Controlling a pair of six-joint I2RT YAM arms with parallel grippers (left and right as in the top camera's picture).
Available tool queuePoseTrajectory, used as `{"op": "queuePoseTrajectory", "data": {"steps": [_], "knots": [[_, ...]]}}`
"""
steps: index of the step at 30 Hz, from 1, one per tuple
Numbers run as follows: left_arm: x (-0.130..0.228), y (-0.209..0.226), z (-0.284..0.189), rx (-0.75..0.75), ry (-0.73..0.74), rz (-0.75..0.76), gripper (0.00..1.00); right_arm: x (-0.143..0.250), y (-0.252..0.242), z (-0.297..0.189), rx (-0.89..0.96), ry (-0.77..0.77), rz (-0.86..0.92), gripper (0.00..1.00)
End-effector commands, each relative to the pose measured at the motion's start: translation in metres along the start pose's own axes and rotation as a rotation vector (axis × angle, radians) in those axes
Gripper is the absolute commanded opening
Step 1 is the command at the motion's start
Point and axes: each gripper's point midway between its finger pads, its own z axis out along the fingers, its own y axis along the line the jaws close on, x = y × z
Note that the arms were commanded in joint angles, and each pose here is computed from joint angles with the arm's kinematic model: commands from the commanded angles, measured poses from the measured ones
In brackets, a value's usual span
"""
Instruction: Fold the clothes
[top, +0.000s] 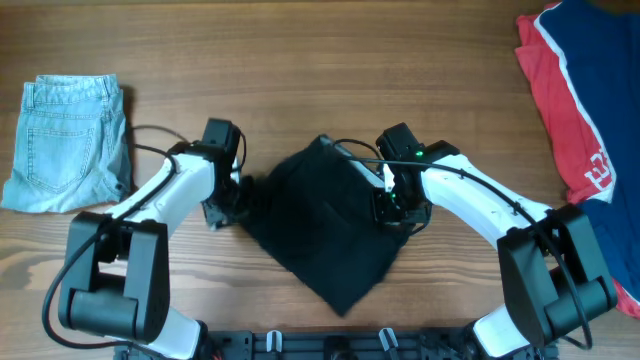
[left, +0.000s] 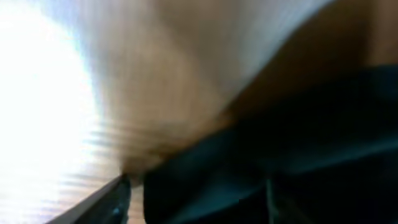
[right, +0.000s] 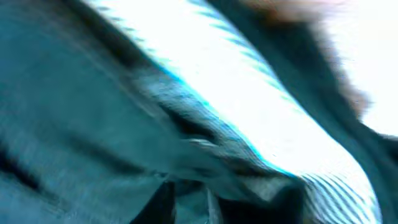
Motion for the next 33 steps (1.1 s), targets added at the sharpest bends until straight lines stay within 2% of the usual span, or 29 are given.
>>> {"op": "queuePoseTrajectory", "data": {"steps": [1,4,10,12,13,14,16,17,20,22,29,33], "knots": [[0.049,0.006,0.015,-0.027,0.190,-0.001,0.63,-0.030,-0.046,-0.003,0.217,-0.140,0.097,0.22],[0.059,0.001,0.015,-0.043,0.205,0.037,0.61,-0.043,-0.048,-0.005,0.204,-0.184,0.087,0.21],[0.031,-0.029,-0.024,0.090,-0.032,0.116,0.64,-0.046,-0.047,-0.005,0.201,-0.194,0.062,0.21],[0.018,-0.040,-0.049,0.155,-0.157,0.142,0.72,-0.047,-0.047,-0.005,0.199,-0.198,0.061,0.20],[0.014,-0.045,-0.059,0.182,-0.204,0.154,0.94,-0.047,-0.046,-0.005,0.198,-0.199,0.062,0.20],[0.008,-0.052,-0.068,0.214,-0.255,0.169,1.00,-0.047,-0.046,-0.005,0.194,-0.197,0.062,0.21],[-0.003,-0.074,-0.090,0.304,-0.364,0.275,1.00,-0.046,-0.042,-0.004,0.172,-0.188,0.061,0.21],[-0.003,-0.088,-0.096,0.354,-0.393,0.374,1.00,-0.045,-0.040,-0.003,0.162,-0.184,0.060,0.21],[0.000,-0.106,-0.094,0.405,-0.397,0.528,1.00,-0.045,-0.040,-0.003,0.159,-0.183,0.060,0.21],[-0.007,-0.107,-0.082,0.389,-0.387,0.556,1.00,-0.044,-0.040,-0.003,0.158,-0.179,0.060,0.21],[-0.034,-0.121,-0.026,0.408,-0.324,0.555,1.00,-0.043,-0.040,-0.003,0.159,-0.175,0.061,0.20],[-0.033,-0.123,0.006,0.426,-0.249,0.550,1.00,-0.043,-0.040,-0.003,0.159,-0.175,0.061,0.21]]}}
